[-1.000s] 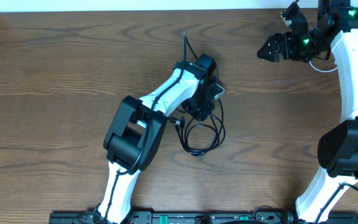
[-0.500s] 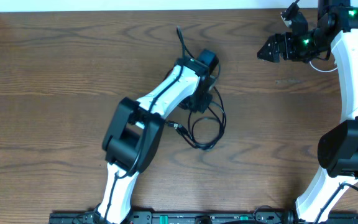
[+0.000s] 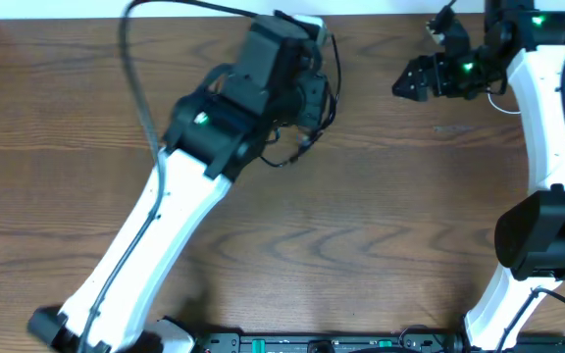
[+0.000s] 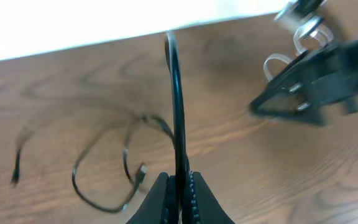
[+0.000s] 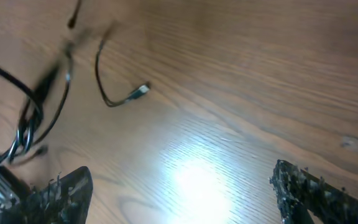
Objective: Untangle cables
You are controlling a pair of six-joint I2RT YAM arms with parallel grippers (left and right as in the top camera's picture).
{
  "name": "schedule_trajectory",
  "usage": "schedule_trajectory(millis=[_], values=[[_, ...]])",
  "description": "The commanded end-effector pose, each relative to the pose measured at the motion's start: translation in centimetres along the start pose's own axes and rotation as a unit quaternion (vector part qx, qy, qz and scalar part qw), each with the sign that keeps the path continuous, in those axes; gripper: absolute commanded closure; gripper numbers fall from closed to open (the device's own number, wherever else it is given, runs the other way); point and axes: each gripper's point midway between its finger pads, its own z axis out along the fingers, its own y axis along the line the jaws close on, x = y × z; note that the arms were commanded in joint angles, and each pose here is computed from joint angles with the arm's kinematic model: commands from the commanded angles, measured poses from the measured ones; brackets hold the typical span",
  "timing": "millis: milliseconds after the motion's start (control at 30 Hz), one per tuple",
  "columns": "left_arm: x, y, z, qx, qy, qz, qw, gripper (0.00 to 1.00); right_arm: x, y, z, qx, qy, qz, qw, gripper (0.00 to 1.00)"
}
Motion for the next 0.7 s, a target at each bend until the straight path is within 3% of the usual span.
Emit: schedule_trajectory(millis=[0,233,533,667], values=[[-1.0,0.1,-0.9,-0.001,-0.023,-0.009,1.0,0.93,-0.1,2.4,1.1,-0.042,0.005,-0.012,0.999,0.12],[-3.7,1.0,-2.7,0.002,-0.08,-0.07,0.994,0.92,-0.5,5.3,1.8,-0.088,-0.001,-0.032,0.996,0.12],[-8.1,1.4,-7.0,0.025,-0.181,-0.115,0.976,0.93,-1.6,4.3,2.3,-0.064,-0.017,0.028,0.997,0.12],[-8.6,1.2,-8.6,0.035,-0.198,-0.135,0.97,0.93,-2.5,5.1,3.0,-0.107,-0.036,0.032,0.993,0.13]])
